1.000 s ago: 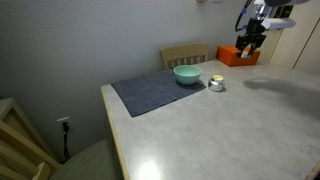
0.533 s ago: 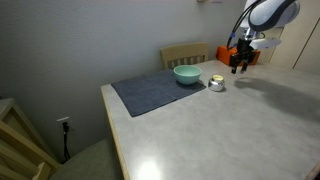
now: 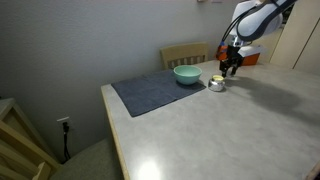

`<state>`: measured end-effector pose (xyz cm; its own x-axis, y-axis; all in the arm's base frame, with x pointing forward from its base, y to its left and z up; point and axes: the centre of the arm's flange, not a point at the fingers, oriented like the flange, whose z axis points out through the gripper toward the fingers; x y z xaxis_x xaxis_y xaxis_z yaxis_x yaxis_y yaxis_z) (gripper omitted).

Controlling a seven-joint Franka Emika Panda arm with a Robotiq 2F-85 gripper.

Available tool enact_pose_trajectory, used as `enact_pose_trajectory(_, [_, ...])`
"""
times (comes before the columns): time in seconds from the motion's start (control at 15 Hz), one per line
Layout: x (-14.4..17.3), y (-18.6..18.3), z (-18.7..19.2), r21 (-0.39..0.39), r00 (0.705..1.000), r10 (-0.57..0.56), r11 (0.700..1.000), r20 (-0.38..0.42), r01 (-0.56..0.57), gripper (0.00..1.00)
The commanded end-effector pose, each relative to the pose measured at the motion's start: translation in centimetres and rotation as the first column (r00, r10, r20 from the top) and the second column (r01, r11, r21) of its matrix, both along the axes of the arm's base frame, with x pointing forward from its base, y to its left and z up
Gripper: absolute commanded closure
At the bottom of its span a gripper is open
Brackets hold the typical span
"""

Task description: Remove the lid from the silver object

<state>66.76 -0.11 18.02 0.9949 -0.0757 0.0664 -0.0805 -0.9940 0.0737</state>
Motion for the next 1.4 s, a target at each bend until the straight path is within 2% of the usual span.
enact_pose_trajectory(0.0, [1.2, -0.2, -0.9, 0.006, 1.0, 0.005, 1.0, 0.023, -0.005, 0.56])
enact_pose_trajectory(0.47, [2.1, 0.0, -2.2, 0.039, 1.0, 0.014, 0.999, 0.003, -0.014, 0.56])
enact_pose_trajectory(1.33, [3.0, 0.4, -4.2, 0.033, 1.0, 0.014, 0.999, -0.021, -0.013, 0.56])
